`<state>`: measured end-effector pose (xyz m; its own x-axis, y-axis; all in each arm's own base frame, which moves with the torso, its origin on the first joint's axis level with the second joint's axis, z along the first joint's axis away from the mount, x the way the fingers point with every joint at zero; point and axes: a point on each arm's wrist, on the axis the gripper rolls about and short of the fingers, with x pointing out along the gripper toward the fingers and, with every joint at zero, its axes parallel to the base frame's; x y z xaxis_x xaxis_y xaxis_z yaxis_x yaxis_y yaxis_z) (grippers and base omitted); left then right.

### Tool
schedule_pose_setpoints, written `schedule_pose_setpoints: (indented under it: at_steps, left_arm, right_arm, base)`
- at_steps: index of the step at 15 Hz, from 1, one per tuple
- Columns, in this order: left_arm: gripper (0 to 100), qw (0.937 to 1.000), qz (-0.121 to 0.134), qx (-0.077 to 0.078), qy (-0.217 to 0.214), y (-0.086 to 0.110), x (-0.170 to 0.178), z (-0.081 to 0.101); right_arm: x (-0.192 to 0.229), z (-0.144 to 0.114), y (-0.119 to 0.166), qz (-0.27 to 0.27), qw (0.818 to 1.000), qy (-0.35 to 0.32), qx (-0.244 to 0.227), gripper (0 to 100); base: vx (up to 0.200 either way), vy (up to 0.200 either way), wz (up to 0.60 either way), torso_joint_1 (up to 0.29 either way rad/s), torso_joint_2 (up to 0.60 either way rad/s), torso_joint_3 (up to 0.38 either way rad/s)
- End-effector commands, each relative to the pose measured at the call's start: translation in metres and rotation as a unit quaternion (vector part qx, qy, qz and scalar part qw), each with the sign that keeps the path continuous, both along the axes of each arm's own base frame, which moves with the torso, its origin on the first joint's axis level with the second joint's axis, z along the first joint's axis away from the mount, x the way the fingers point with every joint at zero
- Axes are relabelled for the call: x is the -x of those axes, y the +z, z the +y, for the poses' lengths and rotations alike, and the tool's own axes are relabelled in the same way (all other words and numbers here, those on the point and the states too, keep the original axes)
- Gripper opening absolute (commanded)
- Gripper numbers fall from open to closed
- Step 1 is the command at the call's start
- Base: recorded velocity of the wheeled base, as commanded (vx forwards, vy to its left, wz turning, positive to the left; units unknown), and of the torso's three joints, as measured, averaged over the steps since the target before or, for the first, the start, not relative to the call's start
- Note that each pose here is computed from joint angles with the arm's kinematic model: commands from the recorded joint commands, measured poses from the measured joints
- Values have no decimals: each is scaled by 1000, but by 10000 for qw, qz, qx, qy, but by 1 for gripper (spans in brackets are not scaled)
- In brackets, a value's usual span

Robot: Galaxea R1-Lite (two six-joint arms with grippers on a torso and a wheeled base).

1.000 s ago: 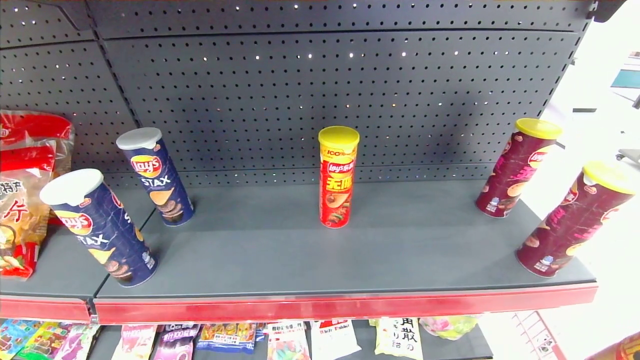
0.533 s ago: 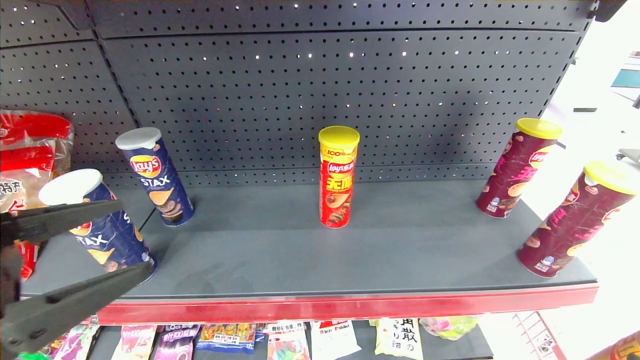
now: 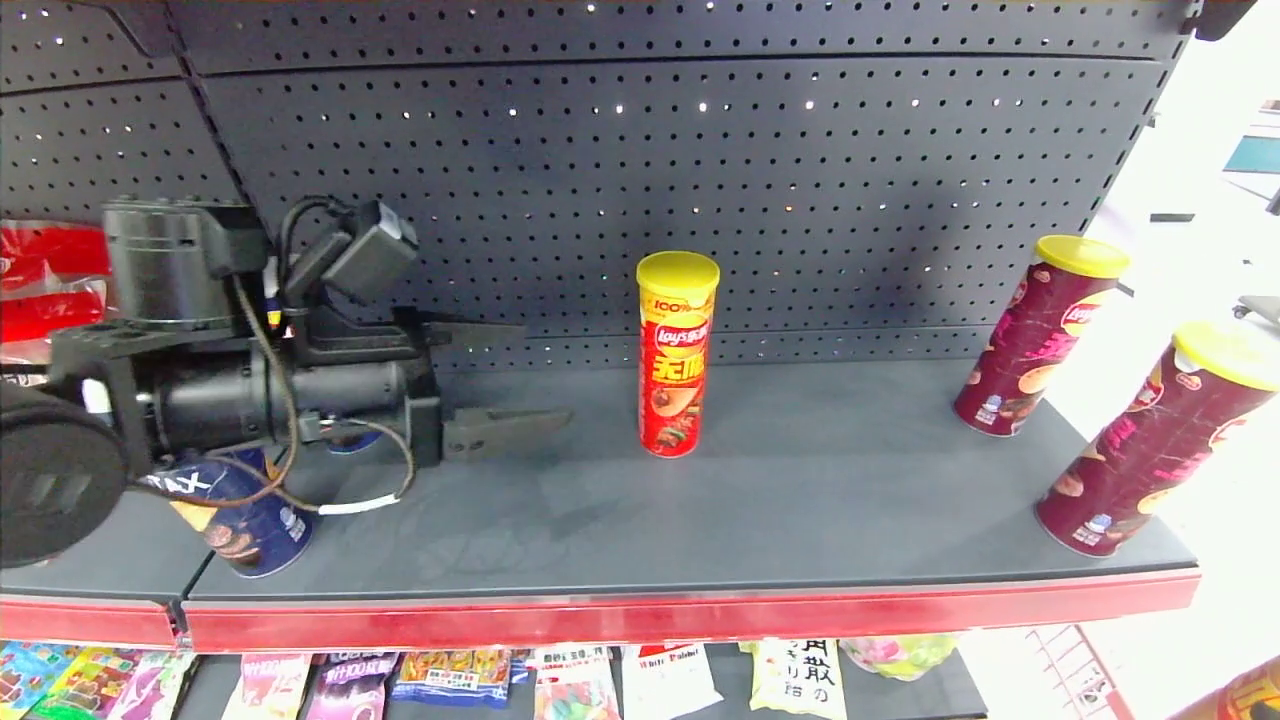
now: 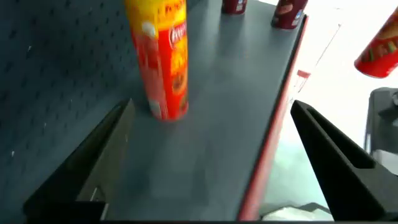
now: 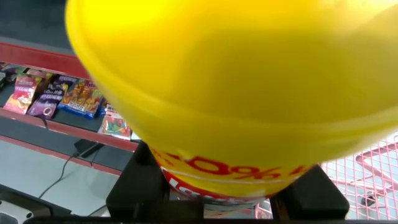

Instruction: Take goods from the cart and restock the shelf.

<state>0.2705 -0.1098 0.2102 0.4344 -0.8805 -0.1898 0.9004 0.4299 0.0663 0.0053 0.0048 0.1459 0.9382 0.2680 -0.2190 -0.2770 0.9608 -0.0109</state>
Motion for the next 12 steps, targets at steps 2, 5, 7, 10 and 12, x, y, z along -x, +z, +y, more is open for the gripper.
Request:
schedule_pose_setpoints:
  at_steps: [2,5,7,10,12]
  left_arm:
    - [100,9994,200,-52,-278,-23,-45,-27]
    - [100,9992,106,-20,-378,-25,-65,-43]
    - [100,9992,-68,48,-393,-22,-85,-52]
    - [100,9989,-126,175,-422,-17,-100,-66]
    - [100,9992,13,159,-363,-25,-103,-72]
  right_arm:
    - [0,0,0,8,10000,-16,3,0]
    - [-1,0,-1,31,10000,-23,5,0]
    - [0,0,-1,38,10000,-38,9,0]
    - [-1,0,-1,48,10000,-47,4,0]
    - [-1,0,-1,56,10000,-47,5,0]
  base:
    - [0,0,0,0,0,0]
    - [0,0,0,0,0,0]
    - [0,0,0,0,0,0]
    - [0,0,0,0,0,0]
    - [0,0,0,0,0,0]
